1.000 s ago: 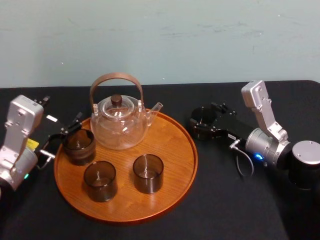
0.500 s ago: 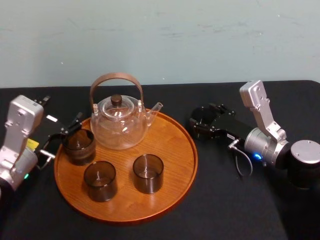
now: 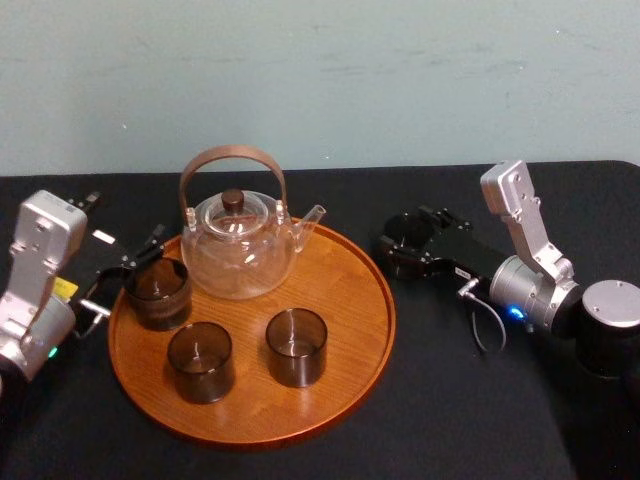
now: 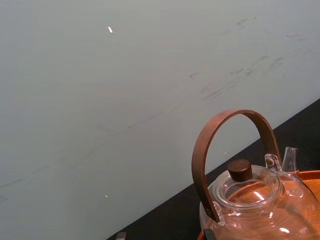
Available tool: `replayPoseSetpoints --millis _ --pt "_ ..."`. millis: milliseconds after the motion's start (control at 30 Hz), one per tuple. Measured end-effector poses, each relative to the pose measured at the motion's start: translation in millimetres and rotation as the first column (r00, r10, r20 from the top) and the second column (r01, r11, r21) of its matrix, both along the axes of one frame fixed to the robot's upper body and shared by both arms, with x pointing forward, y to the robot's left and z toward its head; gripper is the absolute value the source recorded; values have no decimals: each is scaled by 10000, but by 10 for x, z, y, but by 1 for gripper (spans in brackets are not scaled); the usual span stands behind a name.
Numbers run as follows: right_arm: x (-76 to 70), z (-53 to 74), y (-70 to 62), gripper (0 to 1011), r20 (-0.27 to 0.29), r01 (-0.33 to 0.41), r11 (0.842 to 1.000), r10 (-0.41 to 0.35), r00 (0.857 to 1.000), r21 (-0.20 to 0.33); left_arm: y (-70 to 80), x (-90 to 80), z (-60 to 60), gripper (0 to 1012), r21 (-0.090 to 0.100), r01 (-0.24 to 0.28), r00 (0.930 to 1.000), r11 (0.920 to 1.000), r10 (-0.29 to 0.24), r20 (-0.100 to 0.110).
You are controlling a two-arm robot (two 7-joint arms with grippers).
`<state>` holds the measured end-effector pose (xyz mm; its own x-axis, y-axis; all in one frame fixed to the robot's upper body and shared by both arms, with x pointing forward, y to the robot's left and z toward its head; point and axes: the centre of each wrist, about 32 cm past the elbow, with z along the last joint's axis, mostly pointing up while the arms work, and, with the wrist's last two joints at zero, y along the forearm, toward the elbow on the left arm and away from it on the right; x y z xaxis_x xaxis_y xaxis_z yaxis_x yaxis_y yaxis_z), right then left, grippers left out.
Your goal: Pick up the glass from the table and place it on the tray.
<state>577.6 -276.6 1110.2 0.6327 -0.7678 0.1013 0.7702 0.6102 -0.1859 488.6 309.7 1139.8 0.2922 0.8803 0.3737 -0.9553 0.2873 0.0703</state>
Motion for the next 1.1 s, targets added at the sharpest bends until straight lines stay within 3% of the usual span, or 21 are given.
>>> replayPoseSetpoints --millis 533,1100 --pt "-8 -3 -9 899 19 -82 9999 82 10000 73 0 0 0 1001 0 0 10000 10000 0 1" --pt "-87 124 -31 899 613 -334 9992 321 9976 210 0 0 0 1001 0 0 10000 10000 0 0"
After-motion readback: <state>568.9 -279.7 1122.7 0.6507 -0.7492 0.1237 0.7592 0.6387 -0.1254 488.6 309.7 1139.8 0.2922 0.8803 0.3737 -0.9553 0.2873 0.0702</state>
